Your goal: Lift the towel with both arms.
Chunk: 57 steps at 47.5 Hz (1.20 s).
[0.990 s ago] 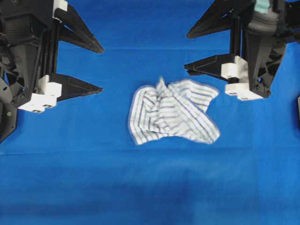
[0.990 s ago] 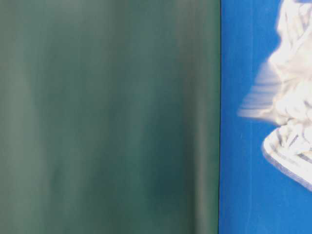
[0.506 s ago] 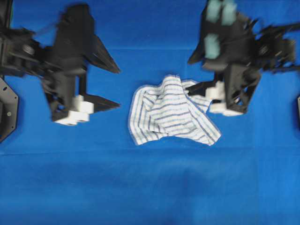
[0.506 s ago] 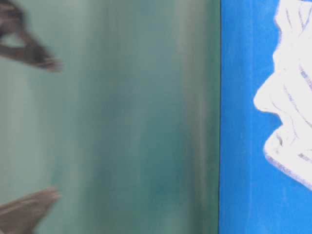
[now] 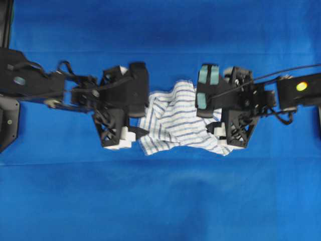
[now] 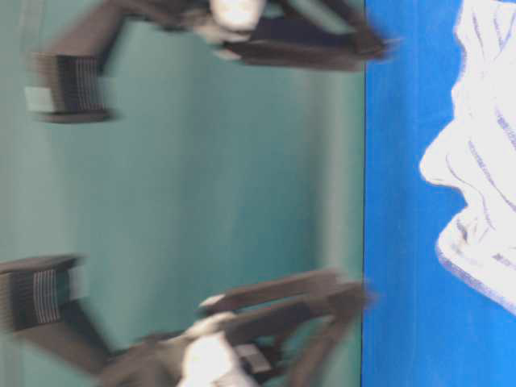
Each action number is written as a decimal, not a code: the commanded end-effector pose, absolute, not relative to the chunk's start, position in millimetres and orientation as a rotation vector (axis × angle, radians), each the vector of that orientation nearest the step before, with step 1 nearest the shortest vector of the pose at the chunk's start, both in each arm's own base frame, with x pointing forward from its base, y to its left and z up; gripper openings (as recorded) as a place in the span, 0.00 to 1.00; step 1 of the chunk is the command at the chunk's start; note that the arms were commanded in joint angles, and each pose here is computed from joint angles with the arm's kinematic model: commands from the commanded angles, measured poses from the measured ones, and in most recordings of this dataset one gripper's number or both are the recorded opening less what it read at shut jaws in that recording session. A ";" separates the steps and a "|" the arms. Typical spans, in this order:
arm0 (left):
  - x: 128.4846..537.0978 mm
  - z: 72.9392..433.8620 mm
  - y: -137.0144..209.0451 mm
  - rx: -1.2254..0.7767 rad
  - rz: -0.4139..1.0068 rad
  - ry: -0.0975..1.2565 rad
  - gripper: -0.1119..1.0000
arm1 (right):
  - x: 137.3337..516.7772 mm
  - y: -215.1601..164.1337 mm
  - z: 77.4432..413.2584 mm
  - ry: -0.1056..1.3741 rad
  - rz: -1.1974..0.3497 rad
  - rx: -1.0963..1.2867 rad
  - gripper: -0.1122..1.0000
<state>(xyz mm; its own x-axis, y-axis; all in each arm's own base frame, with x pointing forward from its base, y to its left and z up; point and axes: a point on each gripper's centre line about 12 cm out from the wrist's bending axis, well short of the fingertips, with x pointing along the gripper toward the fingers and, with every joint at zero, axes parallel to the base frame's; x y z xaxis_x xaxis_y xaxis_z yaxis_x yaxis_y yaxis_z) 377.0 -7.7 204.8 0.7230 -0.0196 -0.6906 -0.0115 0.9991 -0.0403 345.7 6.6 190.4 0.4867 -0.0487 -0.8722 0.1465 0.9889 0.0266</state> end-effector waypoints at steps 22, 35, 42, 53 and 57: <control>398.7 118.4 -11.7 -0.036 -0.008 0.801 0.88 | 367.9 15.7 118.4 1.076 -0.086 0.109 0.70; 394.6 111.3 -9.1 -0.046 0.002 0.810 0.84 | 368.8 15.8 109.5 1.090 -0.086 0.107 0.69; 392.7 109.5 -9.1 -0.041 0.000 0.821 0.54 | 369.9 16.6 110.2 1.083 -0.083 0.106 0.62; 386.9 107.0 -9.0 -0.040 0.000 0.847 0.11 | 370.9 16.7 112.6 1.072 -0.081 0.108 0.17; 386.7 109.7 -9.0 -0.045 0.002 0.847 0.11 | 371.5 16.8 116.4 1.061 -0.081 0.110 0.17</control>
